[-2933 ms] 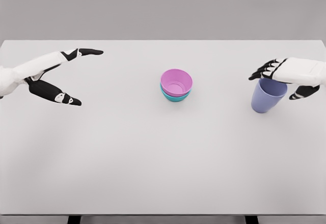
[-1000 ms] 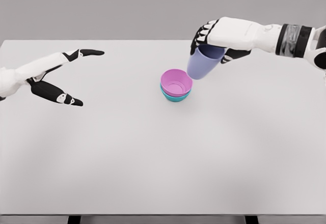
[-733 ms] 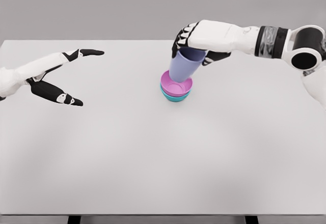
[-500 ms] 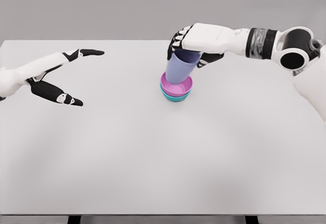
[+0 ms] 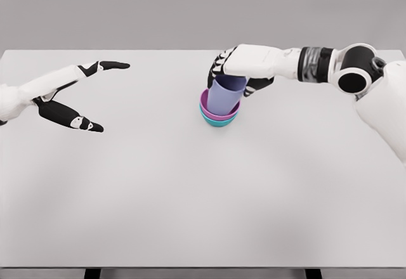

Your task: Stacking bowl and cup with both arms

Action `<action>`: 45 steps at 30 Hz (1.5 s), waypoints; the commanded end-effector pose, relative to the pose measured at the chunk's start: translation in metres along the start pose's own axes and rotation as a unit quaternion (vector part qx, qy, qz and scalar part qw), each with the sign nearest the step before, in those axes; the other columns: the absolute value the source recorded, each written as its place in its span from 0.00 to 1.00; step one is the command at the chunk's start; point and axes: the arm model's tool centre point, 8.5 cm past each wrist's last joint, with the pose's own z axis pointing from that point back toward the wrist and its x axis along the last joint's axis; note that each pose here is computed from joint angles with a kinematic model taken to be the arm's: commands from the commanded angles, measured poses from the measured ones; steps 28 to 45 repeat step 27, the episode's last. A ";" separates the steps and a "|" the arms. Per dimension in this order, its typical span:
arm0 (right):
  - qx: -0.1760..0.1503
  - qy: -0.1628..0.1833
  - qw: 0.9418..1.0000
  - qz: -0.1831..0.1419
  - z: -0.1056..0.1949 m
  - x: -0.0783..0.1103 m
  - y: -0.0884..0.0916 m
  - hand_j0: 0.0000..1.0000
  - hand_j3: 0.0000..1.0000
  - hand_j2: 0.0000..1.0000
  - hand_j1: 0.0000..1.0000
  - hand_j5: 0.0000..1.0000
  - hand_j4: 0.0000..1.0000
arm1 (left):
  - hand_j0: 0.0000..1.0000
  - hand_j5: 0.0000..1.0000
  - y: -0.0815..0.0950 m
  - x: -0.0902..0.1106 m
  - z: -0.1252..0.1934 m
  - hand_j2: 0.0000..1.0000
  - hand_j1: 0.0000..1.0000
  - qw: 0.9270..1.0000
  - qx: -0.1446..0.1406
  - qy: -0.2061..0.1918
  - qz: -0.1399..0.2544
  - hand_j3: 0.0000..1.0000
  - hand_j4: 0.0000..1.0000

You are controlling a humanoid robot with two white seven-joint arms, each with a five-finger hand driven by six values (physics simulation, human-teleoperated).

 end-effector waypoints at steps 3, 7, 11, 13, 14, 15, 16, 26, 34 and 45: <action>-0.001 -0.002 1.000 0.003 0.000 0.003 -0.002 0.99 0.99 0.99 0.99 0.99 0.99 | 1.00 1.00 0.001 0.000 0.000 1.00 1.00 1.000 0.002 0.000 0.003 1.00 1.00; -0.003 -0.001 1.000 0.006 0.002 0.002 -0.004 1.00 1.00 1.00 1.00 1.00 1.00 | 1.00 1.00 0.001 0.000 0.000 1.00 1.00 1.000 0.002 -0.001 0.003 1.00 1.00; -0.064 0.016 0.997 0.030 0.029 -0.002 -0.047 1.00 1.00 1.00 1.00 1.00 1.00 | 1.00 1.00 0.001 0.000 0.000 1.00 1.00 1.000 0.002 -0.001 0.003 1.00 1.00; -0.099 0.042 0.994 0.034 0.054 -0.013 -0.065 1.00 1.00 1.00 1.00 1.00 1.00 | 1.00 1.00 0.000 0.000 0.000 1.00 1.00 1.000 0.002 -0.001 0.004 1.00 1.00; -0.113 0.066 0.991 0.028 0.075 -0.025 -0.066 1.00 1.00 1.00 1.00 1.00 1.00 | 1.00 1.00 0.001 0.000 0.000 1.00 1.00 1.000 0.002 -0.001 0.003 1.00 1.00; -0.116 0.086 0.989 0.023 0.093 -0.034 -0.064 1.00 1.00 1.00 1.00 1.00 1.00 | 1.00 1.00 0.001 0.000 0.000 1.00 1.00 1.000 0.002 -0.001 0.003 1.00 1.00; -0.102 0.119 0.988 0.009 0.121 -0.046 -0.043 1.00 1.00 1.00 1.00 1.00 1.00 | 1.00 1.00 0.000 0.000 0.000 1.00 1.00 1.000 0.002 -0.001 0.004 1.00 1.00; 0.010 0.196 0.980 -0.039 0.197 -0.060 0.049 1.00 1.00 1.00 1.00 1.00 1.00 | 1.00 1.00 -0.002 -0.001 0.001 1.00 1.00 1.000 0.001 0.001 0.006 1.00 1.00; 0.010 0.195 0.980 -0.040 0.196 -0.060 0.050 1.00 1.00 1.00 1.00 1.00 1.00 | 1.00 1.00 -0.002 -0.001 0.001 1.00 1.00 1.000 0.001 0.001 0.006 1.00 1.00; 0.010 0.195 0.980 -0.040 0.196 -0.060 0.050 1.00 1.00 1.00 1.00 1.00 1.00 | 1.00 1.00 -0.002 -0.001 0.001 1.00 1.00 1.000 0.001 0.001 0.006 1.00 1.00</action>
